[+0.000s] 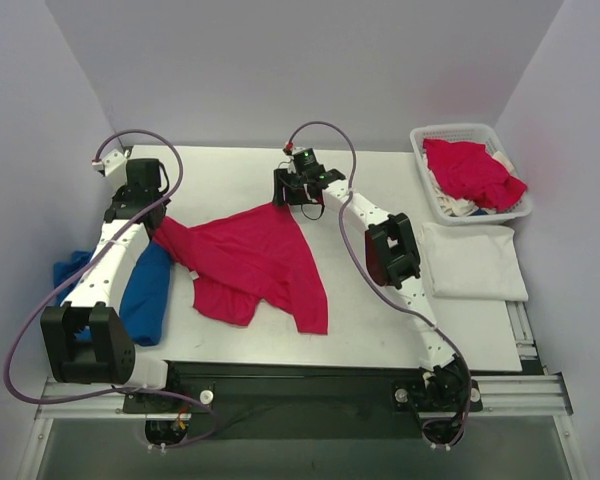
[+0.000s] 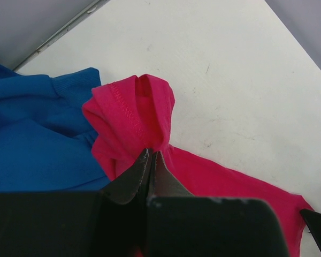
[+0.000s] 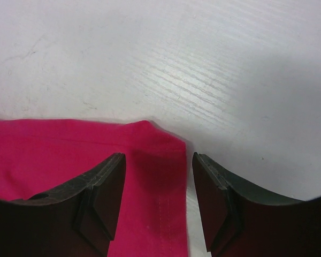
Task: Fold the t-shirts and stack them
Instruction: Flatten out the tshirt
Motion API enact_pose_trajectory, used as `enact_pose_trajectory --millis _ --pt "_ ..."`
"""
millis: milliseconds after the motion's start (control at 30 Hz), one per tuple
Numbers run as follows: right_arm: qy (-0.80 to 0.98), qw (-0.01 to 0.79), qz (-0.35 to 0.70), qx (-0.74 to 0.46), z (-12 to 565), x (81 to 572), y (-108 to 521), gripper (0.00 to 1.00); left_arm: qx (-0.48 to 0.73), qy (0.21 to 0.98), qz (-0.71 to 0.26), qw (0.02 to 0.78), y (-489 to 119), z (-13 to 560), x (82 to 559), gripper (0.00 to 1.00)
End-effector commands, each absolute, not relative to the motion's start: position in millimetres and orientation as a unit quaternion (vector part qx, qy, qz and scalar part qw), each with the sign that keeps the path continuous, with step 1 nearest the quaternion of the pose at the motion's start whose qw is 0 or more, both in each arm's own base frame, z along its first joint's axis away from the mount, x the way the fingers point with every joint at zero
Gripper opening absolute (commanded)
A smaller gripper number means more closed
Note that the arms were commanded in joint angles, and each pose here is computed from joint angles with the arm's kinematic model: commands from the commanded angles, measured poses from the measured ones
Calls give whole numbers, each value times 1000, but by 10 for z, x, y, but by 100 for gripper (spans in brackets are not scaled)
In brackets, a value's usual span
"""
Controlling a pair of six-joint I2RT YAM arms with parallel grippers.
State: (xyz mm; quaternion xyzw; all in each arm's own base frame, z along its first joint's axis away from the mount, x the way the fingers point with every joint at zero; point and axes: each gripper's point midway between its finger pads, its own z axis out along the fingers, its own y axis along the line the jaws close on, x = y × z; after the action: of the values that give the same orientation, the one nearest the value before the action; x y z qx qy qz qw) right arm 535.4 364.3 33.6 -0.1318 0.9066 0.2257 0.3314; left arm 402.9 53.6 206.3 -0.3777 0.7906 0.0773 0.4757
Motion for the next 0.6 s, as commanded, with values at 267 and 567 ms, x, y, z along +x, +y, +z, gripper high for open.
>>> enact_pose_trajectory --millis 267,567 --pt "901 328 251 -132 473 5376 3802 38 -387 771 55 503 529 2310 4035 0" --pt "907 327 238 -118 450 5388 3753 59 -387 770 51 504 514 2332 4021 0"
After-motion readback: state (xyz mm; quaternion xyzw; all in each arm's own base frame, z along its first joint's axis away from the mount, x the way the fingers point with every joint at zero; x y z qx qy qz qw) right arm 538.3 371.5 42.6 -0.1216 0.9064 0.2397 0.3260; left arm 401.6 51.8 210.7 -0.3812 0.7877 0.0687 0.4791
